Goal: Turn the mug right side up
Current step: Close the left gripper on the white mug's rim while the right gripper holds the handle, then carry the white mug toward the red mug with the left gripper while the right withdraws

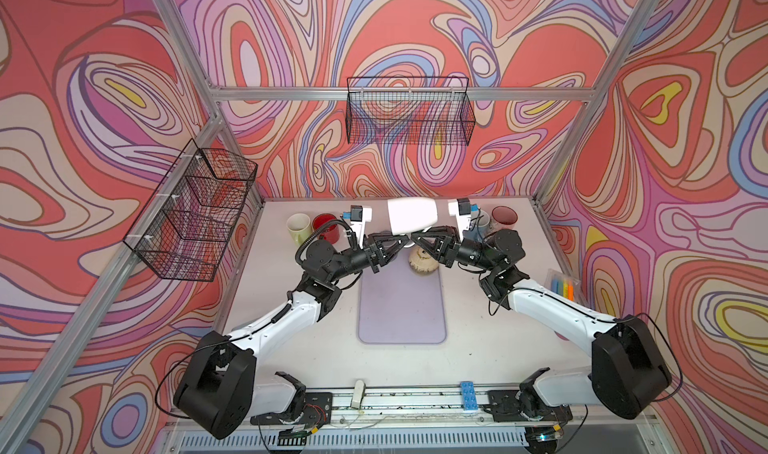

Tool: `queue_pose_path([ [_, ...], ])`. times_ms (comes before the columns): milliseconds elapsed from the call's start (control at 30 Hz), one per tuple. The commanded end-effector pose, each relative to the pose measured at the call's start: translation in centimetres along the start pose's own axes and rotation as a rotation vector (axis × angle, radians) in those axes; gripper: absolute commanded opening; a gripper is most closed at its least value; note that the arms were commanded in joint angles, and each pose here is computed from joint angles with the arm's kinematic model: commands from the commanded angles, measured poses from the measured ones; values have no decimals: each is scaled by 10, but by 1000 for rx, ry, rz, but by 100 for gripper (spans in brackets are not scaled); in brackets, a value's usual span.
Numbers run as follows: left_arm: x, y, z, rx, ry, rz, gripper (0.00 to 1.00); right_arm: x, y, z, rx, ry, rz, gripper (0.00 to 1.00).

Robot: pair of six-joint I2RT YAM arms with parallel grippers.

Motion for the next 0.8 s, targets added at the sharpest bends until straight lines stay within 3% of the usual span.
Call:
queue_pose_path([
  [0,-16,6,-21,26,-95,-53,0,-2,0,-2,31,39,-17,27],
  [300,-23,15,-24,-24,-128,-68,0,0,3,-14,82,23,-30,38],
  [767,-32,30,-18,-226,-150,-7,0,7,7,-29,140,7,-19,39],
])
Point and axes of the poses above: each gripper's point midway between its finger pads, its own y axis back along the fingers, its own z axis along the line the jaws close on, x = y × z, the point moved 6 cm from there along y, back along the fingers, and after that the axes turned 1 degree about y, right-handed, at the moved point
